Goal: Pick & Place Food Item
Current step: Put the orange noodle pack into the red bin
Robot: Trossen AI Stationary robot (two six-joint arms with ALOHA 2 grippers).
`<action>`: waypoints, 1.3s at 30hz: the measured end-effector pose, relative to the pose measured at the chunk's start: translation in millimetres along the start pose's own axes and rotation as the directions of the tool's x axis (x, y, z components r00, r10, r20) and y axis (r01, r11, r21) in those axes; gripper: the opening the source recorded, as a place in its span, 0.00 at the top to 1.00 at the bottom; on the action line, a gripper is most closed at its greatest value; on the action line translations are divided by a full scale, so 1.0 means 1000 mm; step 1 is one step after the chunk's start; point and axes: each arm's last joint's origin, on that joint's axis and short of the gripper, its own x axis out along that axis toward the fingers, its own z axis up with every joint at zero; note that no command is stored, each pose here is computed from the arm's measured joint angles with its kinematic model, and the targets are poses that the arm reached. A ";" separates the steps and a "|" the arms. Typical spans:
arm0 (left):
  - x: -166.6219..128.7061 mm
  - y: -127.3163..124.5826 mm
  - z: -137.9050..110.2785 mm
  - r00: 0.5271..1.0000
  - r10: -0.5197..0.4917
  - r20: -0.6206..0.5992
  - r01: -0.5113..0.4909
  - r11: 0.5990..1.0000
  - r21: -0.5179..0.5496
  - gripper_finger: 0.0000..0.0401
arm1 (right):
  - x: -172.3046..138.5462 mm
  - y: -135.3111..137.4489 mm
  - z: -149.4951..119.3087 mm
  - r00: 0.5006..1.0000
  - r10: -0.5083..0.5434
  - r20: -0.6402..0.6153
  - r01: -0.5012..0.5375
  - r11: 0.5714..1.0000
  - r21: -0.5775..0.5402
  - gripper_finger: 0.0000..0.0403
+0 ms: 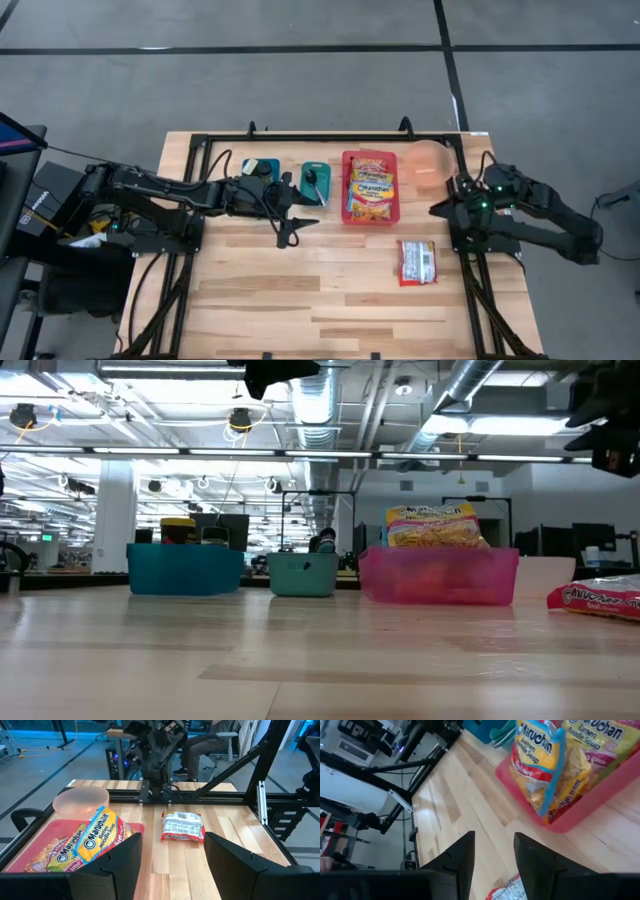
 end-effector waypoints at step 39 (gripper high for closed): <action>0.000 0.000 0.001 1.000 -0.001 0.009 0.001 1.000 -0.001 0.48 | 0.093 -0.003 -0.019 0.717 -0.438 -0.543 0.527 0.850 0.010 0.69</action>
